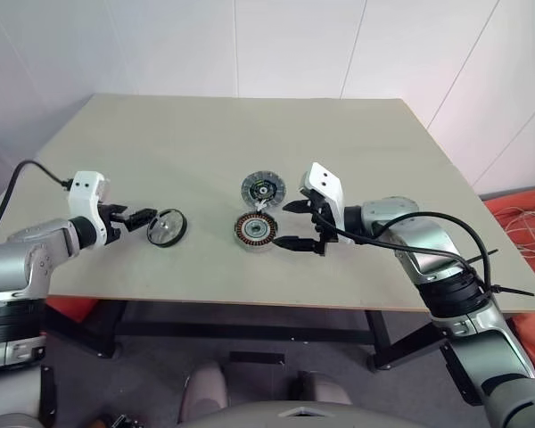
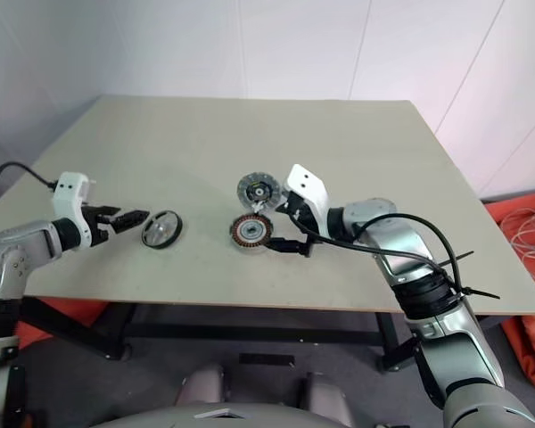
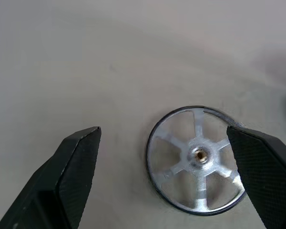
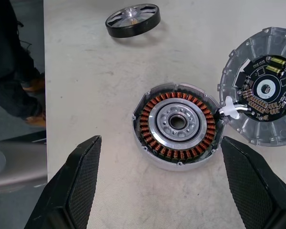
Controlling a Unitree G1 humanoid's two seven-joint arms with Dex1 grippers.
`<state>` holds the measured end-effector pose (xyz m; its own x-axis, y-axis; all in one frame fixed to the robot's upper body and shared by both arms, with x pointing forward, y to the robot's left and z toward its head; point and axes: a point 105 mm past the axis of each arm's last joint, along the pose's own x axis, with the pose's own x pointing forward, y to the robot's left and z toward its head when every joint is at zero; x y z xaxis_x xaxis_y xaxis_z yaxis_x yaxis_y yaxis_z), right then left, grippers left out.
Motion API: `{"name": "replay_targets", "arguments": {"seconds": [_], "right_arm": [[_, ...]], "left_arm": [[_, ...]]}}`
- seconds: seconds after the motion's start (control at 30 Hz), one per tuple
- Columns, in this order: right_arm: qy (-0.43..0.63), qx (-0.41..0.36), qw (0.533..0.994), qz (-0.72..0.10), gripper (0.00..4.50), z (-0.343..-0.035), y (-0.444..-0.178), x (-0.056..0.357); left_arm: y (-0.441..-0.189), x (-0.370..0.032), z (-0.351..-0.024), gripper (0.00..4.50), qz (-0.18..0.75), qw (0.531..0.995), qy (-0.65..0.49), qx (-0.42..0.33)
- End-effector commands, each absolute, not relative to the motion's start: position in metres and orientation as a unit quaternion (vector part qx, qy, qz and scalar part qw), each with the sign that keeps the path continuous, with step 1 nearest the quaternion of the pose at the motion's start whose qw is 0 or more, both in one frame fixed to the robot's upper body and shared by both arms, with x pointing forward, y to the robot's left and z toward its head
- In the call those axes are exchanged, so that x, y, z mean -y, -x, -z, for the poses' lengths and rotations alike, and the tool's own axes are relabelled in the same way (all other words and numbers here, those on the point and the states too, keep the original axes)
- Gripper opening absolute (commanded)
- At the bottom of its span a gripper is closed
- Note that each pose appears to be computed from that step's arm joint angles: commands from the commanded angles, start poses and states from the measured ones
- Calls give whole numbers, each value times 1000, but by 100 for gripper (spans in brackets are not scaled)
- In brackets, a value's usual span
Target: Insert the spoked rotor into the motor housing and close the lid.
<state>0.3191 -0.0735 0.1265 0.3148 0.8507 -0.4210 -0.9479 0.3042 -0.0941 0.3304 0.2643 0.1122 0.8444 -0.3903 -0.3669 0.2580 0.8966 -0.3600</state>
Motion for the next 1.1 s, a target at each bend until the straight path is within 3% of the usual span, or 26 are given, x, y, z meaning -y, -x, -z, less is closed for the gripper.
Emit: {"name": "replay_targets", "arguments": {"seconds": [0.03,0.47,0.8,1.1], "right_arm": [[177,-125,794,-568,449,-134,-321,70],[176,-122,798,-563,449,-136,-324,73],[177,-119,803,-557,449,-138,-326,75],[178,-119,802,-557,449,-138,-326,75]], "left_arm": [[-322,-255,-115,450,190,922,251,-223],[-296,-241,-89,450,181,867,373,-277],[-296,-247,-109,450,183,860,434,-197],[-285,-254,-103,450,167,858,445,-194]]}}
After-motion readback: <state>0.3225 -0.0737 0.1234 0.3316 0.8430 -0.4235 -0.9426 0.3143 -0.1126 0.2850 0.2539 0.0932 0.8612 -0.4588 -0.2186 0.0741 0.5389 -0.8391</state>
